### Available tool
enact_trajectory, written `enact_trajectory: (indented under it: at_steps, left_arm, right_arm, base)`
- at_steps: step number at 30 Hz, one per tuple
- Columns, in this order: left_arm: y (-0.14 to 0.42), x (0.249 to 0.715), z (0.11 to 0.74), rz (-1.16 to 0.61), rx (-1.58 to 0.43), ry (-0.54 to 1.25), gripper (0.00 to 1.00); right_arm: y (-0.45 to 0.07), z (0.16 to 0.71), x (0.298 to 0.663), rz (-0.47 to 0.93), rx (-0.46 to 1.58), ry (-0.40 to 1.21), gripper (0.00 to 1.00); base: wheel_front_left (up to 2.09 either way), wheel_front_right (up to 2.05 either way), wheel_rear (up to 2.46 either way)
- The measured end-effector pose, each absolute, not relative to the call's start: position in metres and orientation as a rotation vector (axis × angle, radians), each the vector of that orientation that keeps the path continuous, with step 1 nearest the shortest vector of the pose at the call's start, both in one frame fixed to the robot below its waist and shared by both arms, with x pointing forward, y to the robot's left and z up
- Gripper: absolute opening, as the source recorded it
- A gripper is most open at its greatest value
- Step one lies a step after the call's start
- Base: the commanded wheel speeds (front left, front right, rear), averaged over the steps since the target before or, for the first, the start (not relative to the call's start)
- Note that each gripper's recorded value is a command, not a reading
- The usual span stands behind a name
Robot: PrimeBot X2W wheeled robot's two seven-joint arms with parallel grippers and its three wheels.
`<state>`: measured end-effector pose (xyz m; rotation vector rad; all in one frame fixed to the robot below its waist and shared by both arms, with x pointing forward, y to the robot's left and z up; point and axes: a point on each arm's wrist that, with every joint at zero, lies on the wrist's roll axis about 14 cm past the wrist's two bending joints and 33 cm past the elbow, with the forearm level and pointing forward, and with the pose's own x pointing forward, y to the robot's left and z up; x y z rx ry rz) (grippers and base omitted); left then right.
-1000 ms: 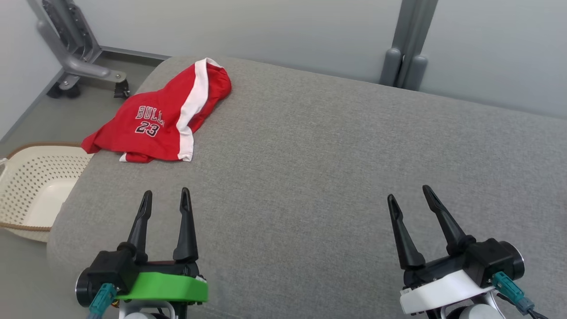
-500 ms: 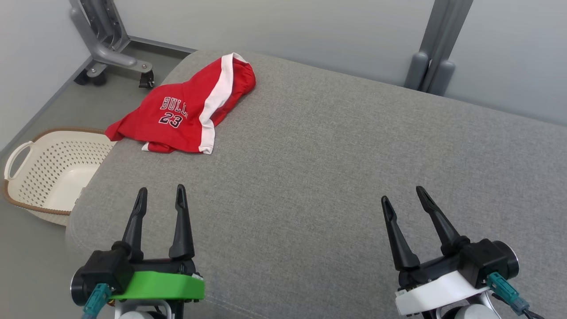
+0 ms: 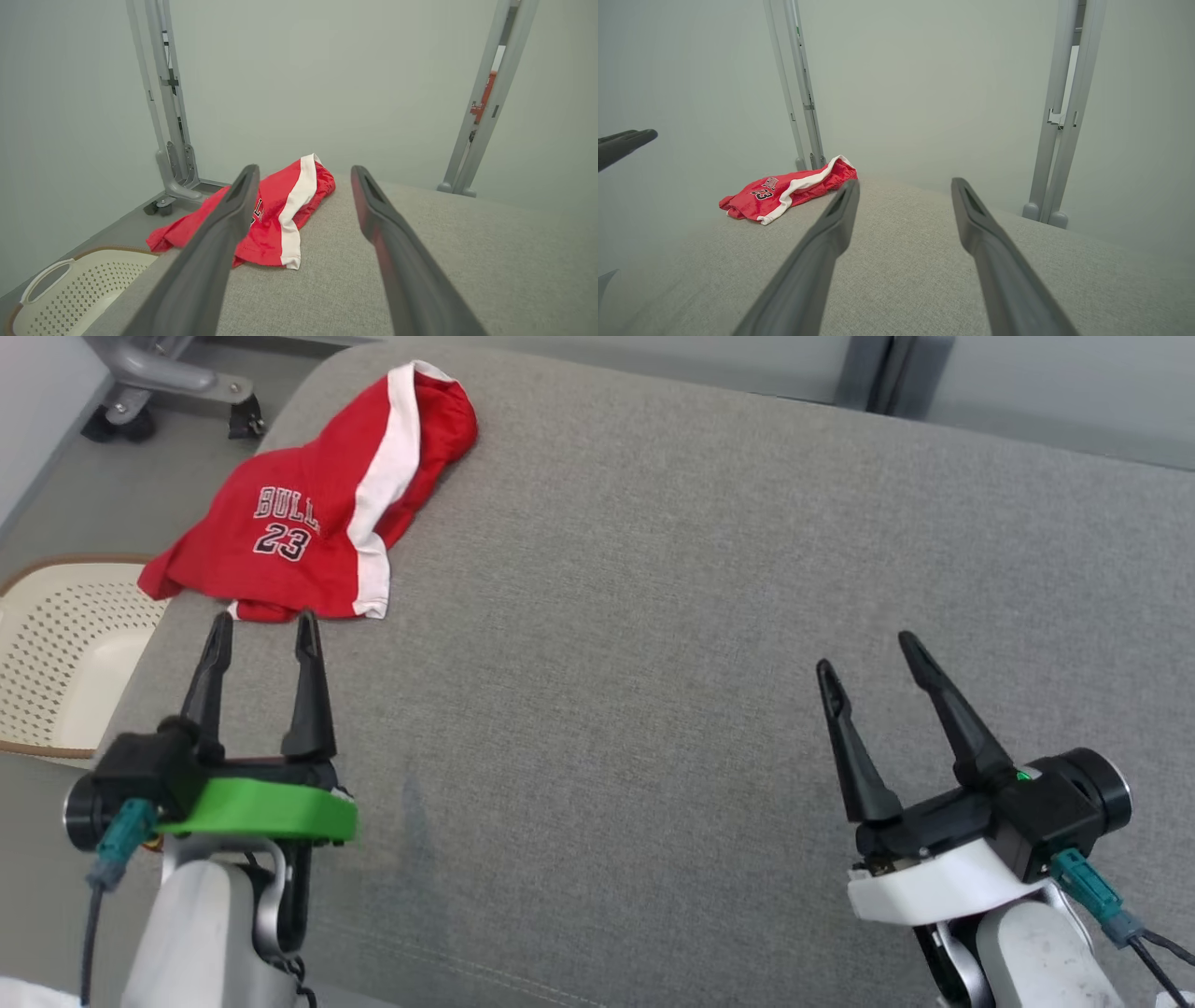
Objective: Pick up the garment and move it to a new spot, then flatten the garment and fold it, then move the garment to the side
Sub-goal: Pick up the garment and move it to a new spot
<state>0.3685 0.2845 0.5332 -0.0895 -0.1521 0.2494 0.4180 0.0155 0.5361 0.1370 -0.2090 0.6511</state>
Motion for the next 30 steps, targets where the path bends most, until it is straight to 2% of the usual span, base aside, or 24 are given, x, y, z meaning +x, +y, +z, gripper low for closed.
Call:
enact_trajectory:
  at_steps: [9,14,18,30]
  left_arm:
    - [0.336,0.445,0.484,0.214,0.006,0.16,1.0]
    - [0.347,0.473,0.432,0.182,0.046,0.449,1.0]
    - [0.333,0.484,0.393,0.122,0.013,0.658,1.0]
    - [0.347,0.498,0.333,0.109,0.075,0.954,1.0]
  right_arm:
    - [-0.012,0.506,0.452,0.579,0.1,-0.169,1.0]
    - [-0.033,0.484,0.464,0.528,0.077,-0.13,1.0]
    - [-0.045,0.467,0.467,0.502,0.06,-0.093,1.0]
    - [-0.076,0.43,0.47,0.426,0.019,-0.004,1.0]
  base:
    - [0.0,0.0,0.0]
    - [0.0,0.0,0.0]
    - [0.0,0.0,0.0]
    - [0.0,0.0,0.0]
